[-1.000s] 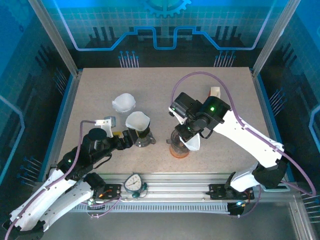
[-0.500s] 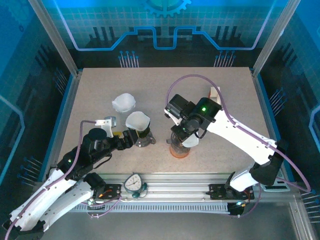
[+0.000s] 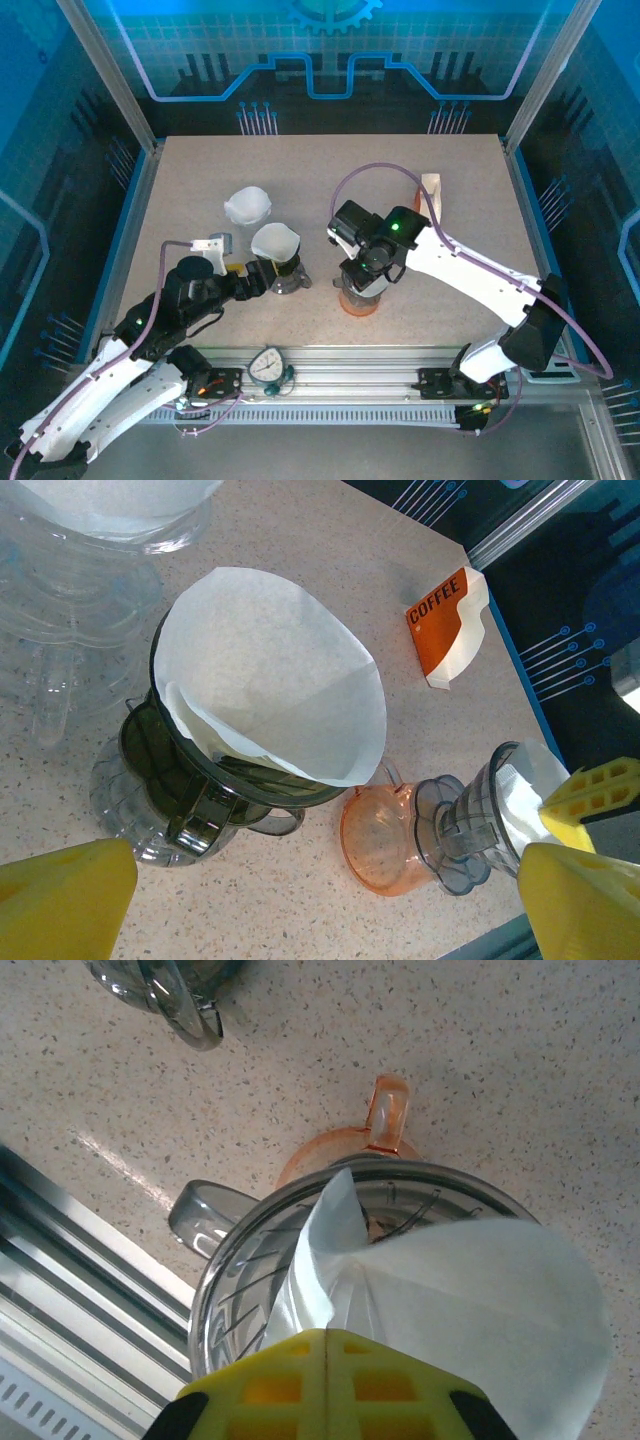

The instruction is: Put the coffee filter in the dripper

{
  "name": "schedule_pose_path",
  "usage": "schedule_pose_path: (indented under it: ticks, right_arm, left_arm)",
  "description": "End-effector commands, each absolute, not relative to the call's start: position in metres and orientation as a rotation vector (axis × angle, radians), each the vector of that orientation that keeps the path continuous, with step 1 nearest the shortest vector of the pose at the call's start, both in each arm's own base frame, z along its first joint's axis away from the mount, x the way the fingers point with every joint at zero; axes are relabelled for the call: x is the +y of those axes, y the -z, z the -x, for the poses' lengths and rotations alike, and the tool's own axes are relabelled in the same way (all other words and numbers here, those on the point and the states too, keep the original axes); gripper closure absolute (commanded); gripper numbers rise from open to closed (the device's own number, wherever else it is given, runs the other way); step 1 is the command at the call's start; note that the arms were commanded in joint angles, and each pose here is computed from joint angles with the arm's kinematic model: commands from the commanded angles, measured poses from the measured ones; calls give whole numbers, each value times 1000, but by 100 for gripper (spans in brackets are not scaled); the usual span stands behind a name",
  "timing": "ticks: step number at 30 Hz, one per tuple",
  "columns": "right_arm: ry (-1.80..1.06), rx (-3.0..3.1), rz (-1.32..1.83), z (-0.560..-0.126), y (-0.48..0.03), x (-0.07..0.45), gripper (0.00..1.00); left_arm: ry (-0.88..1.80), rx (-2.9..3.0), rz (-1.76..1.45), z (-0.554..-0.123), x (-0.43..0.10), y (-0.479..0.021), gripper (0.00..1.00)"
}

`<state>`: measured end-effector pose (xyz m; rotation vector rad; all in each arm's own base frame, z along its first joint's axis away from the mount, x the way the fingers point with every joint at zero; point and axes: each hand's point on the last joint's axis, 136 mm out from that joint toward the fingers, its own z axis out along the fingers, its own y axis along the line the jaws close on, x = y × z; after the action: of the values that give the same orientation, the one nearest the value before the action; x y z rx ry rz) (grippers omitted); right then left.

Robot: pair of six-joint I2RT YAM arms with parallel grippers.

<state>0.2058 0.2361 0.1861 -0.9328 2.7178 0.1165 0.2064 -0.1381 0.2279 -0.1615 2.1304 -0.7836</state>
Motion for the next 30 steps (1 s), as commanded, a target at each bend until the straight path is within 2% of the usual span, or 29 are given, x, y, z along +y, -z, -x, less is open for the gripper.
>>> schedule_pose_path:
  ticks: [1, 10, 17, 20, 26, 30]
  right_arm:
    - [-174, 2703, 889, -208, -189, 238, 99]
    - [-253, 2630, 835, -207, -209, 237, 71]
    - [-343, 2560, 765, -203, -222, 235, 43]
    - [-368, 2518, 723, -203, -229, 231, 39]
    - [-382, 2419, 570, -208, -239, 211, 35]
    - [-384, 2357, 449, -211, -244, 192, 33]
  left_arm:
    - [815, 2113, 166, -207, -140, -231, 1]
    - [834, 2116, 158, -207, -144, -234, 1]
    - [874, 2124, 128, -211, -155, -242, 1]
    - [929, 2116, 80, -211, -167, -251, 1]
    - [1024, 2143, -31, -212, -195, -271, 28]
    - [1004, 2186, -154, -210, -224, -276, 30]
